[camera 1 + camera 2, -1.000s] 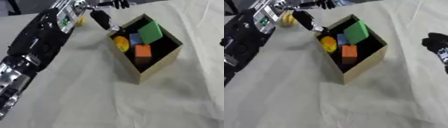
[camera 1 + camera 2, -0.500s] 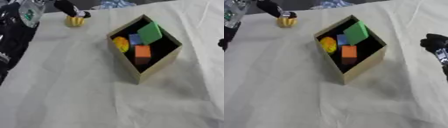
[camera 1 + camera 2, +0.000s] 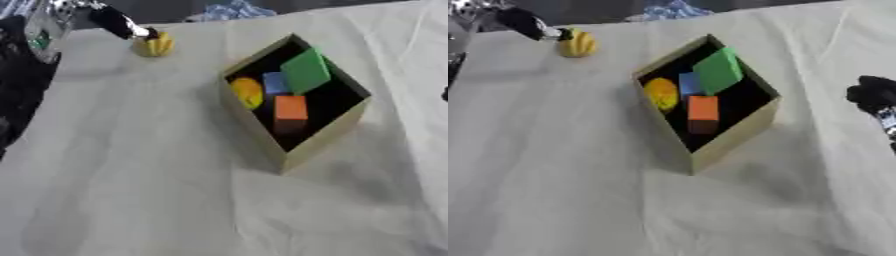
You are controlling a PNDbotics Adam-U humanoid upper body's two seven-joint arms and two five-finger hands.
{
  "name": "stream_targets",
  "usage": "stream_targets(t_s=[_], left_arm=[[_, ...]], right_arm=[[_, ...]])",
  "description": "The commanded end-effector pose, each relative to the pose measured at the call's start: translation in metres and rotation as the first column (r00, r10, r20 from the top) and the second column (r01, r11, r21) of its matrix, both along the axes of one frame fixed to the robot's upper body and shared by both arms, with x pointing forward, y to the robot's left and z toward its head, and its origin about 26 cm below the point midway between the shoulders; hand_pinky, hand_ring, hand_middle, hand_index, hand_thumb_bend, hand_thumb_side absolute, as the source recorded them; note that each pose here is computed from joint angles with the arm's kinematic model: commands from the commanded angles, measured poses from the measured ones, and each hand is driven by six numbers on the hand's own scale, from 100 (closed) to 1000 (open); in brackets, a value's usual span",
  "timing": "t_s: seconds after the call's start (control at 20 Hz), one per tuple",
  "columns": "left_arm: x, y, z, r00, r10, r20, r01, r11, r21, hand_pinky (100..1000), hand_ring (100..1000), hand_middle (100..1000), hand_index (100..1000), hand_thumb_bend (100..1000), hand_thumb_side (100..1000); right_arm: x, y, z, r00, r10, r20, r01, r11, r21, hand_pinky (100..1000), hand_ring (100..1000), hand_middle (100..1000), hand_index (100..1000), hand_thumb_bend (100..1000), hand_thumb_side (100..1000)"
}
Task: Pick up objects on the table and place them in the box.
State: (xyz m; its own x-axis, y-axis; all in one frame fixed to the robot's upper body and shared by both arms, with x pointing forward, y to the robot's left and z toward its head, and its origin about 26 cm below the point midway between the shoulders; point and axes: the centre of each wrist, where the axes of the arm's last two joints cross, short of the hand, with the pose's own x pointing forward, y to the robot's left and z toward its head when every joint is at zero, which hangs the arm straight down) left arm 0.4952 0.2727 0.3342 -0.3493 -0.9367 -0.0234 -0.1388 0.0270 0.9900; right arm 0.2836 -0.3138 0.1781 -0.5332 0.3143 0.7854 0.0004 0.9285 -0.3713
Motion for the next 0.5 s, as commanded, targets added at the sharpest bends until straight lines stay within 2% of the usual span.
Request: stream_targets(t_s=[0.05, 0.5], left_arm=[[-0.0032, 0.0107, 0.0159, 0.999, 0.034, 0.021, -0.034, 0.999, 0.005, 826, 806, 786, 897, 620, 430], [-0.0023, 0.017, 0.0191, 0.996, 0.092, 0.013, -0.092, 0.995, 0.035, 836, 820, 801, 904, 645, 403]], right_arm=[[-0.002, -0.0019, 0.0113, 0.999, 0.0, 0.039, 0.001, 0.999, -0.032, 930, 838, 746, 842, 100, 716], [-0.0021, -0.0034, 0.0129, 0.998, -0.006, 0.056, 0.008, 0.999, -0.041, 930, 838, 745, 842, 100, 713]])
